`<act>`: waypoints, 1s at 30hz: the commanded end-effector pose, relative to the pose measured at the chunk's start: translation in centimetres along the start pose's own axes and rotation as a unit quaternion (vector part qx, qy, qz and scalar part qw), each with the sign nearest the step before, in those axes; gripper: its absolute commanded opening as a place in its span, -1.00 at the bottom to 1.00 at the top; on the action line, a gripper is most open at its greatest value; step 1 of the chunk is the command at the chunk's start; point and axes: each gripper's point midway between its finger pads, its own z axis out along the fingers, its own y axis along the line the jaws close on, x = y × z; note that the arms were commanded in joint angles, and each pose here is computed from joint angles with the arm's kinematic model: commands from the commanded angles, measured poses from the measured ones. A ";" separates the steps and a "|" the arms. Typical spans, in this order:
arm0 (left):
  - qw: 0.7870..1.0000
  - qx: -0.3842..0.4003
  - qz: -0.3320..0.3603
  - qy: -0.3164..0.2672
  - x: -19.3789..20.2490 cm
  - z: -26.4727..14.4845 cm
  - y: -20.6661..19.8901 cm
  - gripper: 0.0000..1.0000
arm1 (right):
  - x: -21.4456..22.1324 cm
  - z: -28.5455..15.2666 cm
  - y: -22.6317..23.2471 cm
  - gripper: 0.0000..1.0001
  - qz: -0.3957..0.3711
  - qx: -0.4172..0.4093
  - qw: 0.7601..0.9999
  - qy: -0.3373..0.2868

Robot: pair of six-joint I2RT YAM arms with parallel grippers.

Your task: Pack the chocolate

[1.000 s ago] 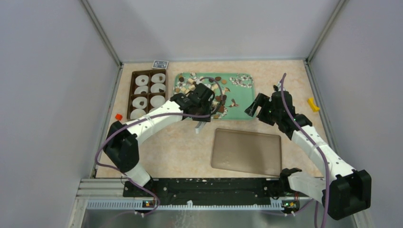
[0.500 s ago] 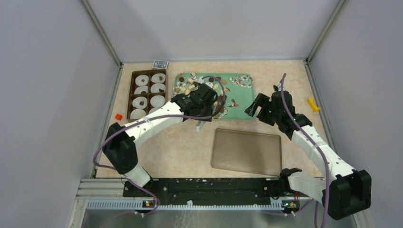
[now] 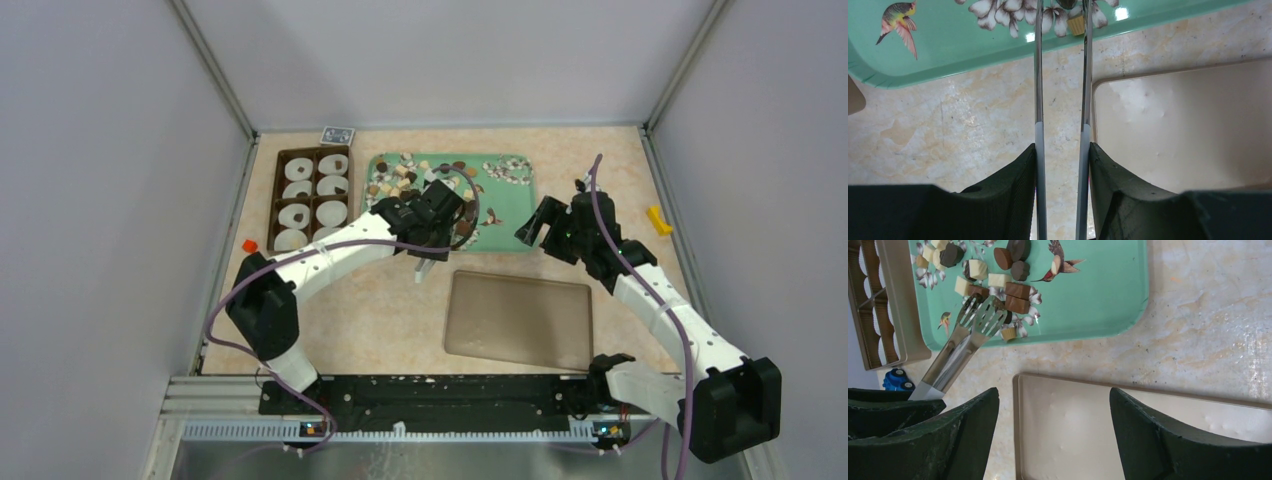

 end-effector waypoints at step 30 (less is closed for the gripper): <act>1.000 -0.006 0.024 0.014 -0.3 -1.0 -0.6 -0.10 | -1.6 -0.4 1.2 0.58 -0.002 -0.019 1.000 -0.021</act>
